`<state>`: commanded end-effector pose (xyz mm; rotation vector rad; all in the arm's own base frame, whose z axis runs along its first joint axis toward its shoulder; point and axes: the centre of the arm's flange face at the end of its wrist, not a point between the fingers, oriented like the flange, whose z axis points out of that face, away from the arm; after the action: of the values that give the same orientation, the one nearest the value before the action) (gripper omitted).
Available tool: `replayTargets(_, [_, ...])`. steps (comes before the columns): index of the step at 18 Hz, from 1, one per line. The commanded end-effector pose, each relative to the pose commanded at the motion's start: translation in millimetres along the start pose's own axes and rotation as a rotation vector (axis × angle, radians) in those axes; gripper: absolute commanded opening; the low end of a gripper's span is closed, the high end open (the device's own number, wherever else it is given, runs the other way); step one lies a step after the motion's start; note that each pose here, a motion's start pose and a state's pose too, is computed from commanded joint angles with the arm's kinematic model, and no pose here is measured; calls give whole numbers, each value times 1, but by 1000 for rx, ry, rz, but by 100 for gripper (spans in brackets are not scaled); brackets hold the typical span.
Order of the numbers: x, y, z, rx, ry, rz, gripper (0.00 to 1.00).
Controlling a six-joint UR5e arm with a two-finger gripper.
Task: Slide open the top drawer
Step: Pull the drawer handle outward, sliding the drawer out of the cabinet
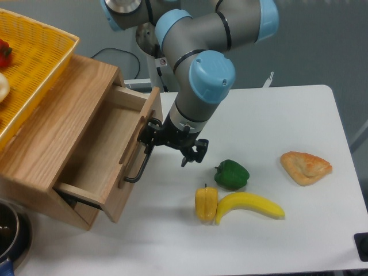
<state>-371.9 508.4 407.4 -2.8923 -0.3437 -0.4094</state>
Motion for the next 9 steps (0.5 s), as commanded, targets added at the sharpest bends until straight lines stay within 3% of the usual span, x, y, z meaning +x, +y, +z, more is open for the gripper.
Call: replayTargets(9, [-29,3,-9,17,-13,-3,100])
